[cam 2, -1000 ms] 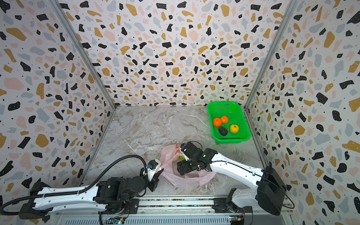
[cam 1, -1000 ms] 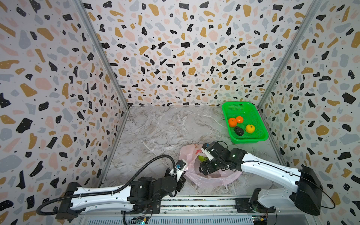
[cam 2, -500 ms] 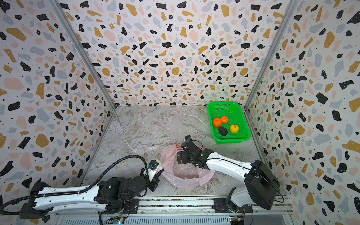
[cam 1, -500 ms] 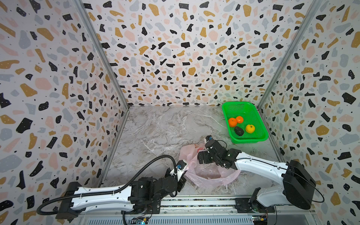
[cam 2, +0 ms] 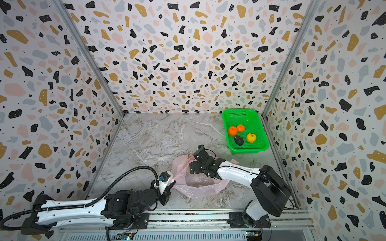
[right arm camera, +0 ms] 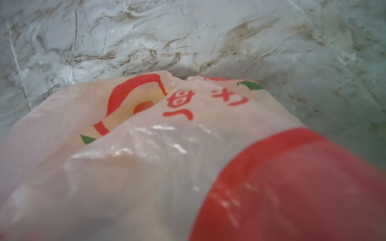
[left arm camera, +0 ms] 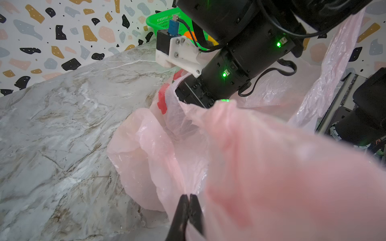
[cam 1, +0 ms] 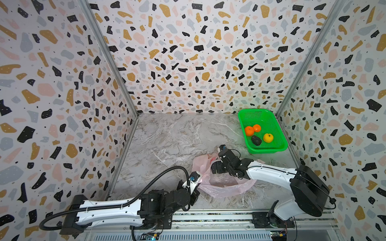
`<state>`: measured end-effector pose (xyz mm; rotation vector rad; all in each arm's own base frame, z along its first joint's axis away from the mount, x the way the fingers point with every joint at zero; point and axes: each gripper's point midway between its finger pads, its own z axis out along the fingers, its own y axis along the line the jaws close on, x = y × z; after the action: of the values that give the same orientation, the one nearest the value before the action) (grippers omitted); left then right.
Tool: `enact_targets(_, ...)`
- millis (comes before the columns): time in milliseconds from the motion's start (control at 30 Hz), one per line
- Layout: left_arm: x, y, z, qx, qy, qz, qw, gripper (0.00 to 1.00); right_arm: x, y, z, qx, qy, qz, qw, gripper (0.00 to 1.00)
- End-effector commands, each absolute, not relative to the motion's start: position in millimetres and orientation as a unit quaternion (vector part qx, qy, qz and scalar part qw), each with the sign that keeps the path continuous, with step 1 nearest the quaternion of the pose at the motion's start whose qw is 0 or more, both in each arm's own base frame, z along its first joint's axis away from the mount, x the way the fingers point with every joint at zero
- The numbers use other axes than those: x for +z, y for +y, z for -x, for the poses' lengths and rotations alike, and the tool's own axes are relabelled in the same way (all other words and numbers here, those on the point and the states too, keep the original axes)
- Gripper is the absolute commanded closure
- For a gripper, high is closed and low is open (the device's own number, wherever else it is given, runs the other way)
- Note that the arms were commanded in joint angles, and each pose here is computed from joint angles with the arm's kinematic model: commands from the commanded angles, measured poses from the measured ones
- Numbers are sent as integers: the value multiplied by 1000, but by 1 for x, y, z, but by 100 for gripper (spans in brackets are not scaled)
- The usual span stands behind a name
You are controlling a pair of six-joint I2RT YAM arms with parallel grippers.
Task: Untie the knot of the plastic bag and take out the fruit
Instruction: Pick up the fruit from the plastic bag.
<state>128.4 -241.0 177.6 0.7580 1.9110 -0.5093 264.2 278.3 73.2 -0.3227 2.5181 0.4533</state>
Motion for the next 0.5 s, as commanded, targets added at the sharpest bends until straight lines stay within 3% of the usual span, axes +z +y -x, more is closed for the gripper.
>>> enact_targets(0,184,-244,-127,-218,780,-314,495,100,66,285,-266,172,935,125,283,0)
enact_targets(67,185,-244,-127,-217,780,-314,496,100,61,284,-271,162,936,121,289,0)
enact_targets(167,186,-243,-128,-217,780,-312,496,100,61,283,-279,153,933,120,302,11)
enact_targets(200,186,-243,-128,-217,781,-311,497,100,62,282,-282,152,932,119,306,16)
enact_targets(267,186,-242,-128,-217,781,-311,497,100,63,279,-285,149,932,116,310,36)
enact_targets(300,186,-243,-128,-217,781,-310,496,100,64,279,-286,149,931,116,312,39)
enact_targets(467,186,-243,-128,-215,782,-310,497,100,74,281,-278,166,928,129,308,45)
